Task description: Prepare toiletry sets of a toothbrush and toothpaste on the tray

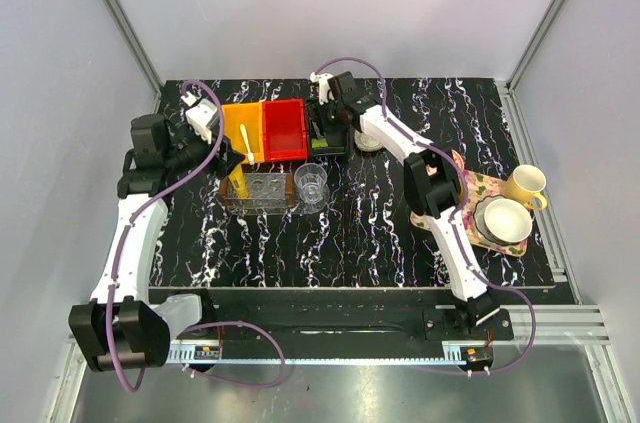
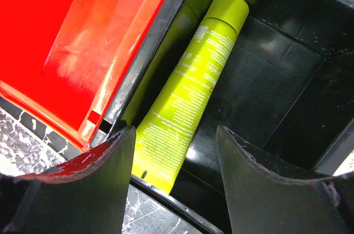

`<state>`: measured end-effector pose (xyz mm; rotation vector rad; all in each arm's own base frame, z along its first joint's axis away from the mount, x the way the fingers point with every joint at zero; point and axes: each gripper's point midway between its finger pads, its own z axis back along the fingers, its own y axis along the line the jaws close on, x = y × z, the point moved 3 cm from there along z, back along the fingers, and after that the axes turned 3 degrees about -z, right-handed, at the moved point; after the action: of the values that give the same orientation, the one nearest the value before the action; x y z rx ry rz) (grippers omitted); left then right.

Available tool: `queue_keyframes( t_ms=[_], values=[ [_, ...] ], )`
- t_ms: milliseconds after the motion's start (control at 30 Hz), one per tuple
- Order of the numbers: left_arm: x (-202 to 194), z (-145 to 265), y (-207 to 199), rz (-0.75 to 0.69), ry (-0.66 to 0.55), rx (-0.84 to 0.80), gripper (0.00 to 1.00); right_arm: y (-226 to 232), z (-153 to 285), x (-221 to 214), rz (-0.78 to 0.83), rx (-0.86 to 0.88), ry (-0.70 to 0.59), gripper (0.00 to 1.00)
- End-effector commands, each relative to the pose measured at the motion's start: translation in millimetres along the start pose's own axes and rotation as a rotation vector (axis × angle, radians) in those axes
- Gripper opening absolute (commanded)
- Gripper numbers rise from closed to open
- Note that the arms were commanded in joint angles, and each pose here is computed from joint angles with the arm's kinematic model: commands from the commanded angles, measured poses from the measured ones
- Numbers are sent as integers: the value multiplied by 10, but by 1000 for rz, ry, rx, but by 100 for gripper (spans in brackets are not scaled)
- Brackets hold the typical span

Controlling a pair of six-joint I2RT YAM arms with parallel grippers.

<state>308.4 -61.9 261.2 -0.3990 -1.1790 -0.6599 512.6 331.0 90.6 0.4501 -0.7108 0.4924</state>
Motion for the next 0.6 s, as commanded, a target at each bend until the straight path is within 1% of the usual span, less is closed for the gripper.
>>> queue_keyframes(
  t_ms=[0, 67, 300, 567],
  values=[
    [-18, -29, -4, -22, -7, -16, 73, 22, -97, -67, 39, -70, 17, 66],
    [-23, -36, -5, -21, -6, -19, 74, -9, -107, -78, 53, -118, 18, 65],
    [-50, -53, -4, -20, -4, -23, 74, -6, -125, -116, 94, -179, 30, 65],
    [-54, -57, -4, -21, -6, -24, 73, -46, -129, -145, 155, -289, 40, 64]
  ],
)
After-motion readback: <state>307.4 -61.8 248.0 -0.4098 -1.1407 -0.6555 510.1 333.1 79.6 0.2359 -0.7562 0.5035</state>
